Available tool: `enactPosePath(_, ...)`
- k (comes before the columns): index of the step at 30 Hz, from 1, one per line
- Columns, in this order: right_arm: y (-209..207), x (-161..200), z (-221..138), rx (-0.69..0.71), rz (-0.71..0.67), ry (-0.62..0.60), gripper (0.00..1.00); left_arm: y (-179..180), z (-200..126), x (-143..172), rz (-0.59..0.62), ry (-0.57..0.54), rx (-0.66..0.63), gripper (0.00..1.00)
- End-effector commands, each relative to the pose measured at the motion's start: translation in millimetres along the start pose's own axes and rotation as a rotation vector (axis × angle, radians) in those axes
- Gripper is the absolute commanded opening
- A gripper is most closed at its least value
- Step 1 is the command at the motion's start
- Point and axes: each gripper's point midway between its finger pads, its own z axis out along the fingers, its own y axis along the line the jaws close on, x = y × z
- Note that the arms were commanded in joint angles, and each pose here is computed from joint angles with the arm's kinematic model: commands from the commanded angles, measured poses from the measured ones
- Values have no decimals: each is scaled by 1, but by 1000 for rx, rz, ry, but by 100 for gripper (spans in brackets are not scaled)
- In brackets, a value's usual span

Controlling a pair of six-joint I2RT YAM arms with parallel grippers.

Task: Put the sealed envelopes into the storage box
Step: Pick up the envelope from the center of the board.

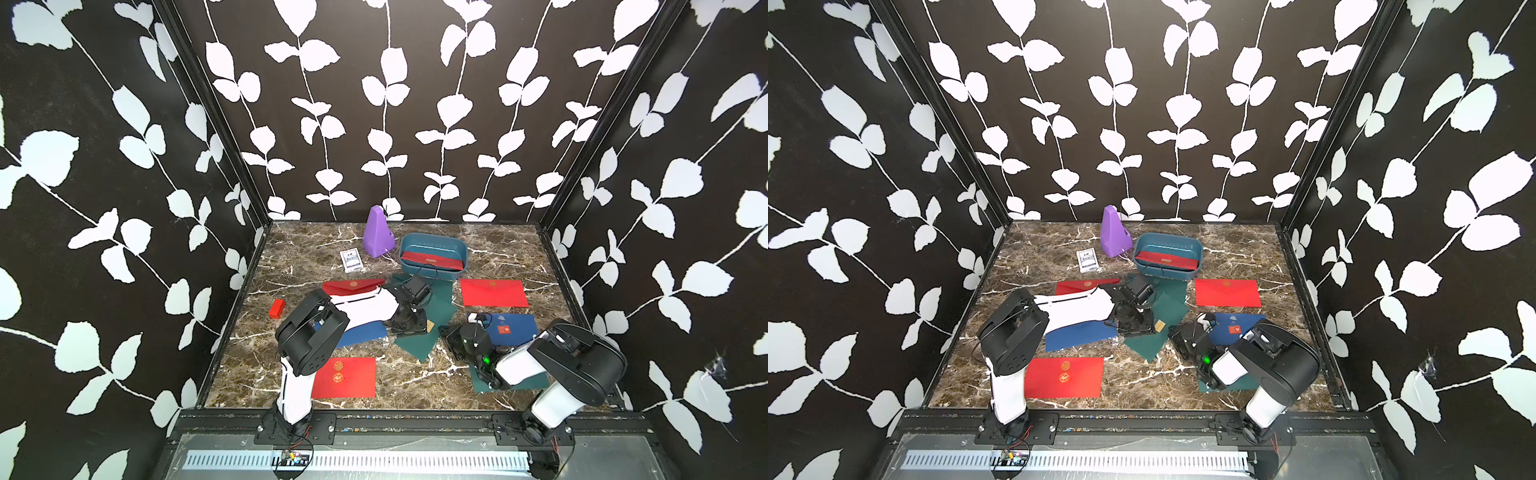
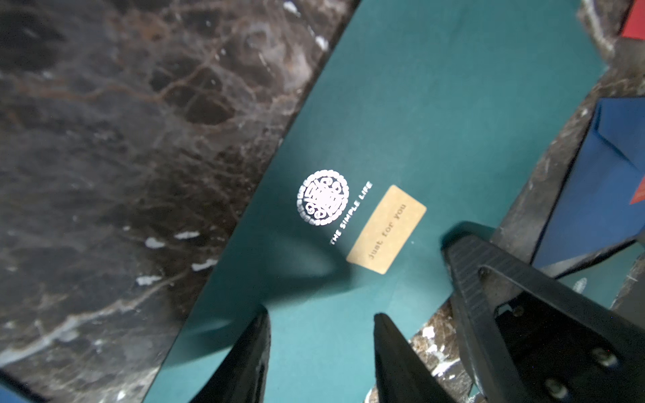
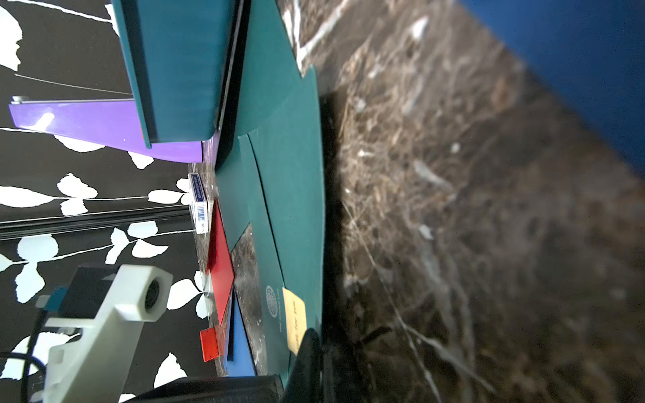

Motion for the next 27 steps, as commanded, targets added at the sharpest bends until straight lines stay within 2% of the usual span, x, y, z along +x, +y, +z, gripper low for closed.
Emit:
enactPosePath(1, -75, 15, -12, 257, -40, 65, 3, 28, 17, 25, -23, 84, -83, 51)
enactPosePath(2, -77, 16, -12, 262, -38, 67, 0, 28, 17, 24, -23, 83, -83, 51)
enactPosePath(8, -77, 15, -20, 280, -45, 72, 0, 22, 3, 15, -22, 47, -75, 52)
enactPosePath(17, -50, -1, -53, 317, -115, 26, 0, -13, -88, -39, 18, -178, -7, 57)
enactPosePath(21, -35, -12, -69, 307, -121, -17, 0, -3, -123, -61, 22, -275, -71, 58)
enactPosePath(27, 16, -29, -88, 250, -128, -85, 0, 32, -142, -75, -27, -321, -166, 58)
